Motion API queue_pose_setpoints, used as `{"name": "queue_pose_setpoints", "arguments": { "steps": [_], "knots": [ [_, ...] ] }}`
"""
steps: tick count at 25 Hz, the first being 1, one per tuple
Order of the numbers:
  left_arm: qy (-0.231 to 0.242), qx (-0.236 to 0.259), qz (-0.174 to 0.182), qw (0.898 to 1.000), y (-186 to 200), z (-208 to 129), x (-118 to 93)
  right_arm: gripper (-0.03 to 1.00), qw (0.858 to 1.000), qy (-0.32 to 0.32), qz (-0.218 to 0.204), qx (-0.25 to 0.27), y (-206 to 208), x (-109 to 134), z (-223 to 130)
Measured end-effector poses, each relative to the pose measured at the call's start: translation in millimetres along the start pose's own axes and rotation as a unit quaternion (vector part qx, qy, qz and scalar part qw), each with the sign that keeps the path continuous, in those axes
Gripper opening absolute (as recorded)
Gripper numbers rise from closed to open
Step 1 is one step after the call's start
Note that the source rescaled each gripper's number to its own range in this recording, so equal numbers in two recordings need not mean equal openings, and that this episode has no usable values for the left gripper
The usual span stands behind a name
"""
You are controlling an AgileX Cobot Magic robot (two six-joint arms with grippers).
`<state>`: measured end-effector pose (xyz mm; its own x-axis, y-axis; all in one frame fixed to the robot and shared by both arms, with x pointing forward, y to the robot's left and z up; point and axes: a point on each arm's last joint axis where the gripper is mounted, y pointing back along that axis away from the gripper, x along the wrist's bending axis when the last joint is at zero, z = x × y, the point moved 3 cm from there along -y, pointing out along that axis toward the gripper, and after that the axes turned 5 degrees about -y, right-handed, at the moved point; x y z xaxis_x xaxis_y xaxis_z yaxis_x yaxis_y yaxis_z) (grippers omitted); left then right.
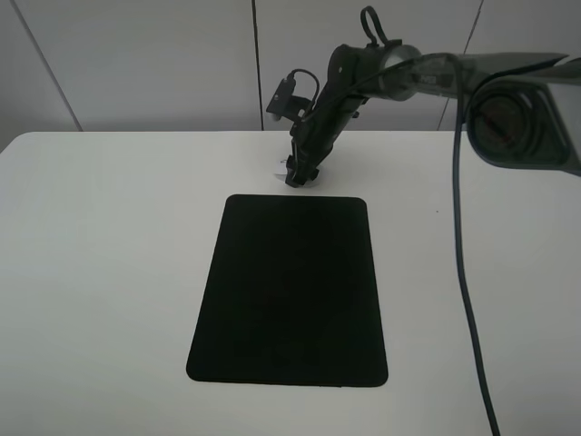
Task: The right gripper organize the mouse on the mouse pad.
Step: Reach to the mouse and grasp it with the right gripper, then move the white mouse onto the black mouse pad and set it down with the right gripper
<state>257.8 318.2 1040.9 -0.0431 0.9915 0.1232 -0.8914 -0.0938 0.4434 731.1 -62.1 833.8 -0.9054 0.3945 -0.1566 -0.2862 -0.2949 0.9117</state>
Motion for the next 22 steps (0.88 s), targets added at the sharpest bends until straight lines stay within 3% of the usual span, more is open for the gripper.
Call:
{"name": "queue_pose_setpoints", "arguments": {
  "steps": [12, 14, 16, 22],
  "knots": [
    [0.0, 0.0, 0.0, 1.0, 0.0, 0.0, 0.0, 0.1, 1.0, -0.003, 0.021, 0.012, 40.9, 1.1, 11.6],
    [0.0, 0.0, 0.0, 1.0, 0.0, 0.0, 0.0, 0.09, 0.999, -0.045, 0.02, 0.01, 54.0, 2.5, 17.5],
    [0.0, 0.0, 0.0, 1.0, 0.0, 0.0, 0.0, 0.09, 0.989, -0.144, 0.012, 0.01, 70.9, 4.1, 25.0],
    [0.0, 0.0, 0.0, 1.0, 0.0, 0.0, 0.0, 0.09, 0.944, -0.323, -0.017, 0.067, 86.2, 17.0, 26.1]
  ]
}}
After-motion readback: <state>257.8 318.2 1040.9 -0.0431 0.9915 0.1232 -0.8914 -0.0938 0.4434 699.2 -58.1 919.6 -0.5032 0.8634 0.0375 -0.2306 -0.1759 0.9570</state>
